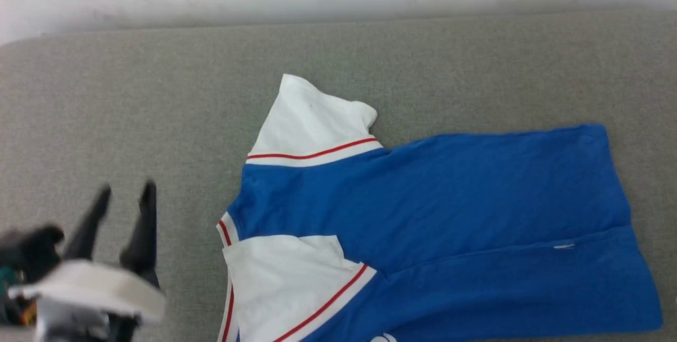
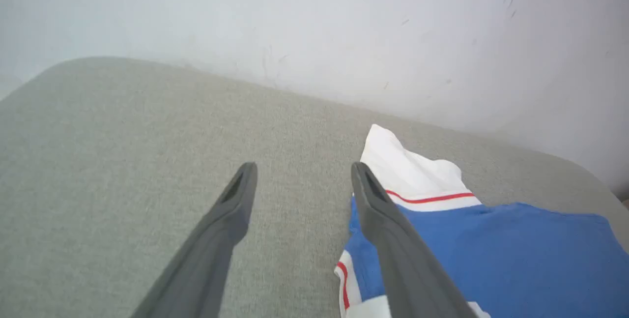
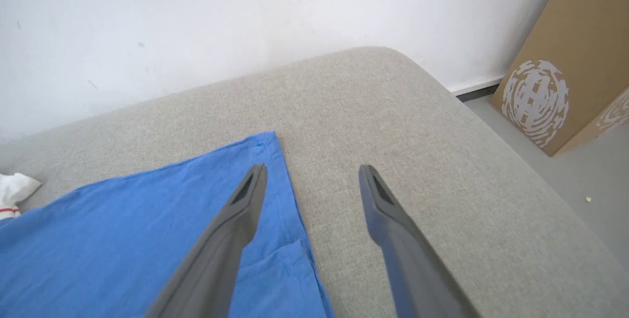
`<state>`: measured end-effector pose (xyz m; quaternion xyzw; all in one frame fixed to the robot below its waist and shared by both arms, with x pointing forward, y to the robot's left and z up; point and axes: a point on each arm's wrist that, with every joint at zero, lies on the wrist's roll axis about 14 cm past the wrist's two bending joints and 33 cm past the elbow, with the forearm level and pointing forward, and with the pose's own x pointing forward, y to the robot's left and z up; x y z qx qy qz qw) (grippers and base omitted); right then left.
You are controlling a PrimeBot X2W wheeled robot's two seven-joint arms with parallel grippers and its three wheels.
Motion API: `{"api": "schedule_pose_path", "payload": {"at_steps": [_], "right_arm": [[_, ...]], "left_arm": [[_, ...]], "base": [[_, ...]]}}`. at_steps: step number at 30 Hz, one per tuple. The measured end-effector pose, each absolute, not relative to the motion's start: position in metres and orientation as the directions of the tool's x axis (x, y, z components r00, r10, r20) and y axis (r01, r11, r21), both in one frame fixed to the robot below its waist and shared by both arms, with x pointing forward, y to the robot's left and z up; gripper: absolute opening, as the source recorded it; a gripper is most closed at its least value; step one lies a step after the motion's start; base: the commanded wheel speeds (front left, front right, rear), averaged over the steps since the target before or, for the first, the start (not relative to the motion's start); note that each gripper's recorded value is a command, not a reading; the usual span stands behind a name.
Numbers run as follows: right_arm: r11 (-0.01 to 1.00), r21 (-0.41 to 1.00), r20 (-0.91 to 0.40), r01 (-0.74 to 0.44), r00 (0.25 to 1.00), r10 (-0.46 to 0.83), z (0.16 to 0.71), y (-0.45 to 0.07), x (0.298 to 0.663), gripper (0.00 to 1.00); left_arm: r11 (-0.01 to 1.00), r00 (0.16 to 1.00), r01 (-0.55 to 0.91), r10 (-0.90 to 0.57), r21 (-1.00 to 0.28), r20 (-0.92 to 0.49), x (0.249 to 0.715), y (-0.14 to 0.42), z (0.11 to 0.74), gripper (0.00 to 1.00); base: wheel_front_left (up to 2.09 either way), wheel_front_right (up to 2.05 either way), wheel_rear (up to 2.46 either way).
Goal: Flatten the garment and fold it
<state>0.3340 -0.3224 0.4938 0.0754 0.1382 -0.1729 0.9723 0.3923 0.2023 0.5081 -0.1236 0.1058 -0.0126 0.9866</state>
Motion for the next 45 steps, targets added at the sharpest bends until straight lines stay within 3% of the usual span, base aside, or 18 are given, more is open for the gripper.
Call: {"api": "schedule_pose_path", "payload": {"at_steps": [6,14,22,38,39,40,45], "right_arm": [[0.95,0.084,-0.22,0.3,0.935,-0.276,0.497,-0.306,0.366,1.0],[0.963,0.086,-0.25,0.254,0.942,-0.226,0.47,-0.288,0.397,1.0],[0.956,0.076,-0.325,0.282,0.914,-0.244,0.436,-0.294,0.401,1.0],[0.94,0.025,-0.384,0.339,0.872,-0.304,0.411,-0.314,0.397,1.0],[0.941,0.024,-0.386,0.339,0.871,-0.304,0.41,-0.314,0.398,1.0],[0.941,0.023,-0.391,0.338,0.869,-0.302,0.409,-0.314,0.398,1.0],[0.95,0.025,-0.379,0.311,0.882,-0.279,0.413,-0.307,0.409,1.0]], "left_arm": [[0.982,0.985,0.169,-0.17,-0.087,-0.011,0.47,0.171,0.564,1.0],[0.914,0.909,0.404,-0.396,0.04,-0.133,0.552,0.116,0.559,1.0],[0.852,0.708,0.518,-0.477,-0.077,-0.52,0.567,0.089,0.455,1.0],[0.833,0.56,0.509,-0.512,-0.217,-0.652,0.574,0.071,0.382,1.0],[0.832,0.557,0.508,-0.514,-0.222,-0.652,0.574,0.071,0.381,0.42],[0.831,0.555,0.509,-0.515,-0.224,-0.654,0.574,0.07,0.38,0.0],[0.823,0.553,0.505,-0.54,-0.26,-0.635,0.573,0.065,0.382,0.0]], "base": [[0.0,0.0,0.0],[0.0,0.0,0.0],[0.0,0.0,0.0],[0.0,0.0,0.0],[0.0,0.0,0.0],[0.0,0.0,0.0],[0.0,0.0,0.0]]}}
